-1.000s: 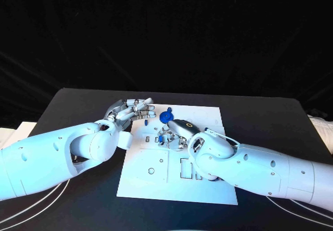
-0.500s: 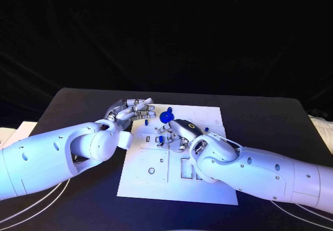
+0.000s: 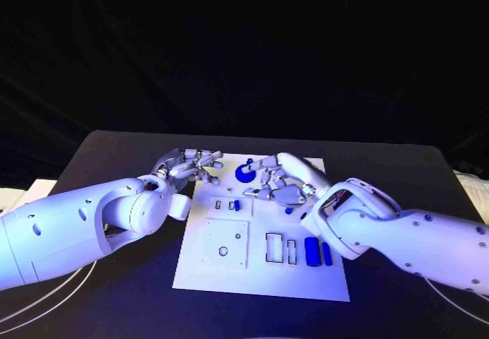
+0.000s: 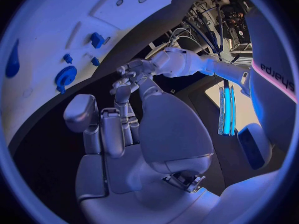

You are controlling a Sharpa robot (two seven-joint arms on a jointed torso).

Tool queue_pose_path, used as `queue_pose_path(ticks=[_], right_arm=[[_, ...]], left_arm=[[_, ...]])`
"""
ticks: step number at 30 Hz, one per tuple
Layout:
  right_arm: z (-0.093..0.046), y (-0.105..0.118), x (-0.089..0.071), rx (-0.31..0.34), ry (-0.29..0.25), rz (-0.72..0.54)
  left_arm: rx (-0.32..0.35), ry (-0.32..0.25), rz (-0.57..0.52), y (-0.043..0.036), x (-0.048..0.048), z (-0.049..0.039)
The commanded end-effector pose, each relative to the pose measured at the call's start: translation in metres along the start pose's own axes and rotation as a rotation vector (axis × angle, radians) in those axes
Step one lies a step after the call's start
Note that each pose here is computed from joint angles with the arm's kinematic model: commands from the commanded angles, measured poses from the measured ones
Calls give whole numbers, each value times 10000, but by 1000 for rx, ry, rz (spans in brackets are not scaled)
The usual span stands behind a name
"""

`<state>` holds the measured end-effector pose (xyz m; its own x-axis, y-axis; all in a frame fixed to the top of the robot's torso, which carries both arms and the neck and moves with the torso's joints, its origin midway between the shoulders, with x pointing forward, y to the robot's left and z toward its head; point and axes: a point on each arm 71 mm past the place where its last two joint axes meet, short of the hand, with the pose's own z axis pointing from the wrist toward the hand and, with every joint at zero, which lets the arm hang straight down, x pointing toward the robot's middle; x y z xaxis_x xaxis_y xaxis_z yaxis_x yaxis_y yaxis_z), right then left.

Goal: Assemble the parts on the task board

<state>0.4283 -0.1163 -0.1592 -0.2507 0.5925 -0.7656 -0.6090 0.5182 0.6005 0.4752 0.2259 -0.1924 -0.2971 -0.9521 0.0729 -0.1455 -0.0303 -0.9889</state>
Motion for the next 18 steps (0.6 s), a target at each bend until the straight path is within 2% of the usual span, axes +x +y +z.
queue_pose_path(ticks=[1,3,5,8,10,13,18], right_arm=[[-43,-25,-219,40,-22,185],[-101,-96,-448,98,-32,213],[-145,-165,-600,136,-50,219],[-198,-286,-764,197,-84,238],[-218,-342,-824,222,-97,244],[-236,-401,-874,249,-105,243],[-249,-499,-926,291,-109,220]], left_arm=[[-120,53,90,61,9,-3],[-202,107,181,35,1,11],[-261,151,269,2,5,22],[-316,162,434,-85,-7,42],[-333,151,541,-159,-15,79],[-360,138,684,-219,-14,128],[-423,139,890,-238,44,198]])
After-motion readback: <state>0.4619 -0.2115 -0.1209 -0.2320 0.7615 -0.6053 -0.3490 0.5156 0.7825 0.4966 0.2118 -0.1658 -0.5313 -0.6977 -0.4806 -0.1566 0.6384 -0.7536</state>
